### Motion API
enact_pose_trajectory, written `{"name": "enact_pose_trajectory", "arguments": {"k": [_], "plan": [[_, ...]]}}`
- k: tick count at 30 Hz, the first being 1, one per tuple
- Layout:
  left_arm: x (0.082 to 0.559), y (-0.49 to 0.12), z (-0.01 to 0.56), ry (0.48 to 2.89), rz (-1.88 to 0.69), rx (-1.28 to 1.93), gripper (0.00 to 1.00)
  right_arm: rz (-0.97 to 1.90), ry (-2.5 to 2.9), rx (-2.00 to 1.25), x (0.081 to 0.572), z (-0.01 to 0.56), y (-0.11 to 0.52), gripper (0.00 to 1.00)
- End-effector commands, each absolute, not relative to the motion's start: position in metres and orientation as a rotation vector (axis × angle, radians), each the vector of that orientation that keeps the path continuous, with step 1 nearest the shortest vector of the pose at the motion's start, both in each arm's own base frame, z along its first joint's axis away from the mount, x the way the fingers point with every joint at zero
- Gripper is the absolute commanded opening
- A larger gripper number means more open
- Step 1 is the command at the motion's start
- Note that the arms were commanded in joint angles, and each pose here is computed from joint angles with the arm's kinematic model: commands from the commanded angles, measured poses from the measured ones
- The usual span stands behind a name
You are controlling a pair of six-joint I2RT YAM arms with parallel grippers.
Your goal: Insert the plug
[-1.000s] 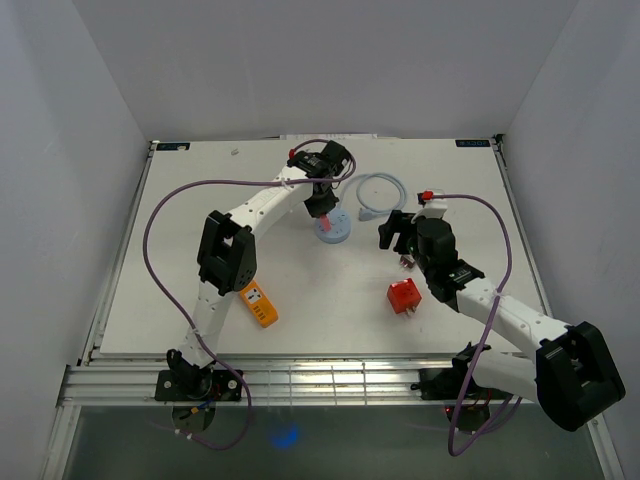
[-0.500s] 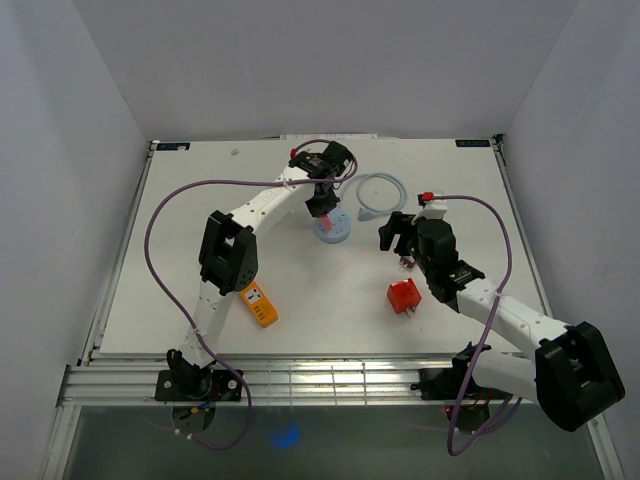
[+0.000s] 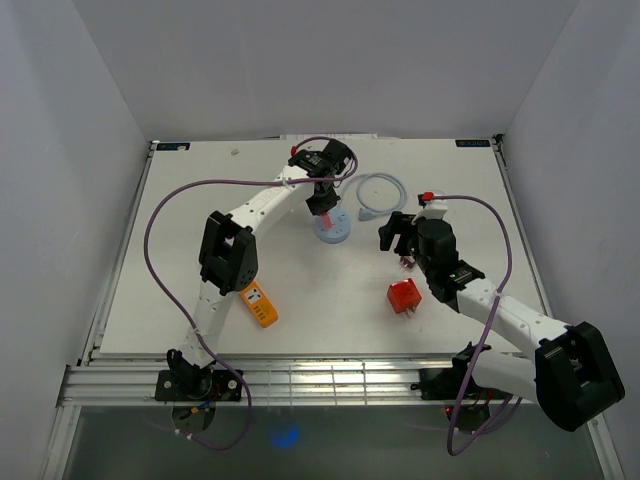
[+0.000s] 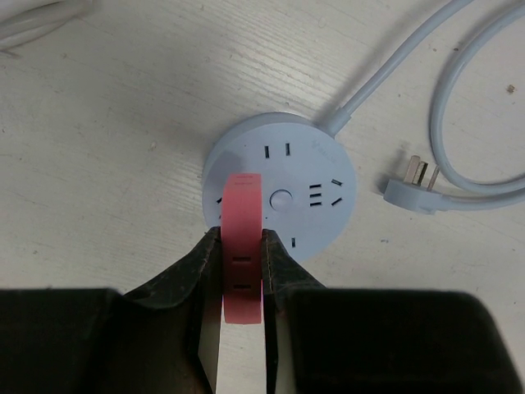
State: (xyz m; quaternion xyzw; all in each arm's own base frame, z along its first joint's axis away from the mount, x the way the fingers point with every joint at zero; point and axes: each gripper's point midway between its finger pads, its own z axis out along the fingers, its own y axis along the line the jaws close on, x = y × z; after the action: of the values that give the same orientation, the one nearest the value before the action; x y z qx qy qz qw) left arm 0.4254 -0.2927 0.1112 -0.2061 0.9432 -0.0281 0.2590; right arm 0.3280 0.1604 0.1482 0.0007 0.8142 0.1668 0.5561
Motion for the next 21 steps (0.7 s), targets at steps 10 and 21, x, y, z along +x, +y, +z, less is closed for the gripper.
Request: {"name": "enact_pose_trajectory", "arguments": {"k": [10, 21], "plan": [[0.433, -0.287, 0.143, 2.466, -0.079, -0.566, 0.0, 0.422, 1.888, 0.019, 0.333, 0.157, 0.162, 0.8], [0.433, -0.291, 0.13, 2.498, -0.076, -0.556, 0.0, 0.43, 1.891, 0.016, 0.333, 0.156, 0.163, 0.8]]}}
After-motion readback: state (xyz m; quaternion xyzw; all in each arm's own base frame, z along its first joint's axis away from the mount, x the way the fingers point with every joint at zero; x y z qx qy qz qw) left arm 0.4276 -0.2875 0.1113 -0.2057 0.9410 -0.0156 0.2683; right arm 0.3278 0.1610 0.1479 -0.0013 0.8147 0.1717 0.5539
